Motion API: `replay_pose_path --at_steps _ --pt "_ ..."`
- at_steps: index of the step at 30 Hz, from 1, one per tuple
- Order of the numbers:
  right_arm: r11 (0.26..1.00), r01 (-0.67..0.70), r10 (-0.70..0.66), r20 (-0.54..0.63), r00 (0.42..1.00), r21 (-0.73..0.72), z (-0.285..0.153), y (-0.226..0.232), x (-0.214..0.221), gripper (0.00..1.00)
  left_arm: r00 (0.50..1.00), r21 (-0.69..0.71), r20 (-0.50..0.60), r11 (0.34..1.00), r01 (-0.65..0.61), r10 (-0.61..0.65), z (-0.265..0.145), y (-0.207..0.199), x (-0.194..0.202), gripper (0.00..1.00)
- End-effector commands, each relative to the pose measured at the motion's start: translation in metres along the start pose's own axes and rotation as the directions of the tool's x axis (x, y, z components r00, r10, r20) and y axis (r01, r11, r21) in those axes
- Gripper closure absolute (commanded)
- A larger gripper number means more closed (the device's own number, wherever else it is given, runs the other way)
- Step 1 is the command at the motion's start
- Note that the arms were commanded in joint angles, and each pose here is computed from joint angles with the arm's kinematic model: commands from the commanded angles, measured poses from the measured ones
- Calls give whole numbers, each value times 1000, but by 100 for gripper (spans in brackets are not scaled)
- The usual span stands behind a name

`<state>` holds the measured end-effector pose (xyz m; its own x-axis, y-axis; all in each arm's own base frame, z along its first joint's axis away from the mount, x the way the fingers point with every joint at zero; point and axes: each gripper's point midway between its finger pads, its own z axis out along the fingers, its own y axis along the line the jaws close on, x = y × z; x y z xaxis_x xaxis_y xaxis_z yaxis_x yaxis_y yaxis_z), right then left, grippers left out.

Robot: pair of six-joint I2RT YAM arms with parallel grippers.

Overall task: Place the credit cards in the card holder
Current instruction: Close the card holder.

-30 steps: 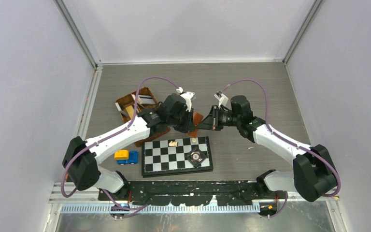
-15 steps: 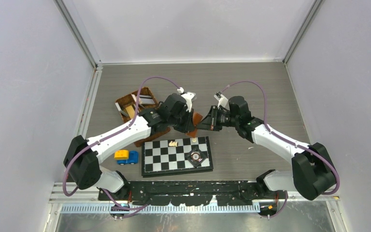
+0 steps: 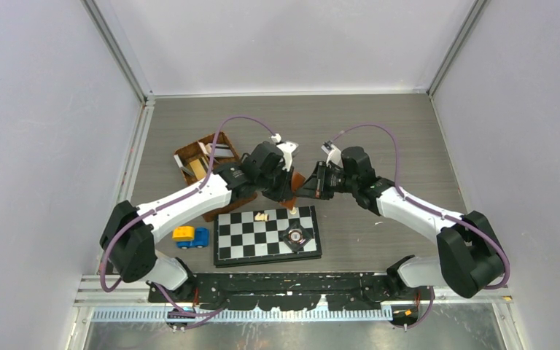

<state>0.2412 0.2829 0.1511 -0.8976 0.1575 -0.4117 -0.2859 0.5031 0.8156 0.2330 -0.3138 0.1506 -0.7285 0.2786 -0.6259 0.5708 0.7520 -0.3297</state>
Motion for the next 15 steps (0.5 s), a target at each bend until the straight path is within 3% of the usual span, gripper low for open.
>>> replay_pose_path --at_steps 1,15 --pt "981 130 -105 172 980 -144 4 58 -48 99 995 390 51 915 -97 84 -18 -101 -16 100" --pt "982 123 -87 233 969 -145 12 57 -56 100 994 478 33 872 -106 103 -19 -119 -8 100"
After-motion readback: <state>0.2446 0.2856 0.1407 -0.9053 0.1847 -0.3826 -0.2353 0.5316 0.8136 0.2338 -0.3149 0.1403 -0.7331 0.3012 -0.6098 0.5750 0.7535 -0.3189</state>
